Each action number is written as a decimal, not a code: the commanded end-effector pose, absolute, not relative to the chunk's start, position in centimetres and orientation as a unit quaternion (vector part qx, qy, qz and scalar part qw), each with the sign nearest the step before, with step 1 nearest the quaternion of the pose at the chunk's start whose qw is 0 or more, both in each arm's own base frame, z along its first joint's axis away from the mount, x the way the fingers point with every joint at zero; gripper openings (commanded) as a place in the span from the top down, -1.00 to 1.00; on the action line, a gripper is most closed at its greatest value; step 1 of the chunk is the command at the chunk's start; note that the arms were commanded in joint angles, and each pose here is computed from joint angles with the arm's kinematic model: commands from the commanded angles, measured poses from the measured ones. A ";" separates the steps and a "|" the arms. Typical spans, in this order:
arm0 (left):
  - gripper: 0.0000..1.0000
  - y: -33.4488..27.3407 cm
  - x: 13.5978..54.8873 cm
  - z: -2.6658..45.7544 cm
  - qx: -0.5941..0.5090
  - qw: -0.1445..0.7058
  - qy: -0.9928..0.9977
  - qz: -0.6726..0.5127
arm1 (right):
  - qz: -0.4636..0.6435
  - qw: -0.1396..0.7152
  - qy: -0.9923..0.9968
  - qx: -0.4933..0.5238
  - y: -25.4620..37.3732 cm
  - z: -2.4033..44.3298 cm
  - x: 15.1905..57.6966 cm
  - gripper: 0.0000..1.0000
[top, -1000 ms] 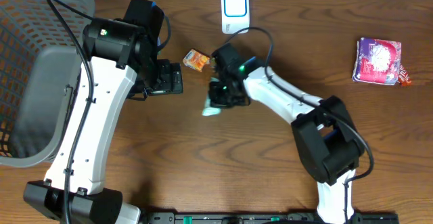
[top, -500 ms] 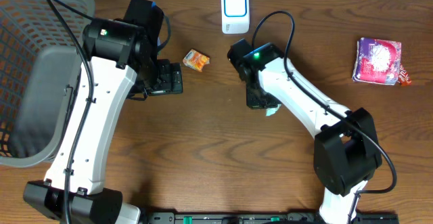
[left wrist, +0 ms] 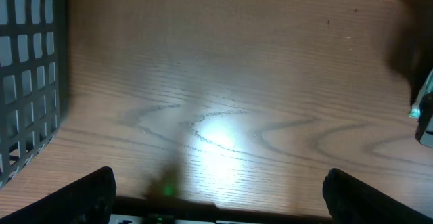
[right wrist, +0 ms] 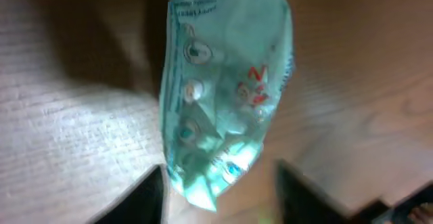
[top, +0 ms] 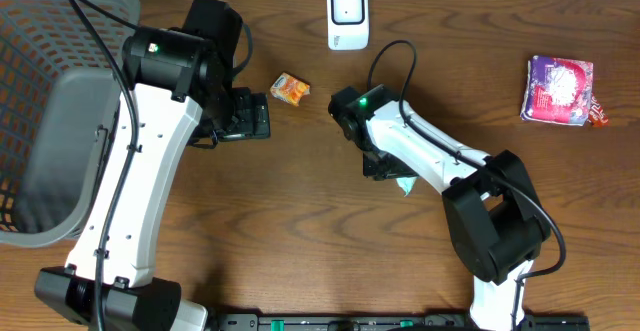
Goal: Scan the item barcode
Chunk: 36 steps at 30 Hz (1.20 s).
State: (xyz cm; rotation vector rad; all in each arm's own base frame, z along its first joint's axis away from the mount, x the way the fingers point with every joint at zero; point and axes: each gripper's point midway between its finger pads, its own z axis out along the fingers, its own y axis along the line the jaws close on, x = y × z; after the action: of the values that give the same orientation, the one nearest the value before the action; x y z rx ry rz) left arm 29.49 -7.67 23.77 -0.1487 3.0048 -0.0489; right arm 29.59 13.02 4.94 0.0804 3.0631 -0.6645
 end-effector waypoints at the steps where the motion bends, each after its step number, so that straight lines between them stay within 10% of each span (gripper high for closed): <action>1: -0.96 -7.6 29.6 23.8 -0.050 0.066 0.996 -0.013 | -0.187 0.034 0.981 0.031 13.1 8.5 31.5 -0.52; 11: -0.95 -7.6 29.6 23.8 -0.050 0.066 0.996 -0.013 | -0.018 -0.022 0.999 -0.045 12.6 12.5 33.0 -0.99; 36: -0.96 -7.6 29.6 23.8 -0.050 0.066 0.996 -0.013 | 0.043 0.006 0.999 -0.030 11.3 11.1 35.7 -0.98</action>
State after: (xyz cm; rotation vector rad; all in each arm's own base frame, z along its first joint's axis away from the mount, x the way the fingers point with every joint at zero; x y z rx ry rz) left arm 29.49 -7.67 23.77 -0.1493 3.0049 -0.0495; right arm 35.93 11.20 11.13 -0.0554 3.1293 0.1536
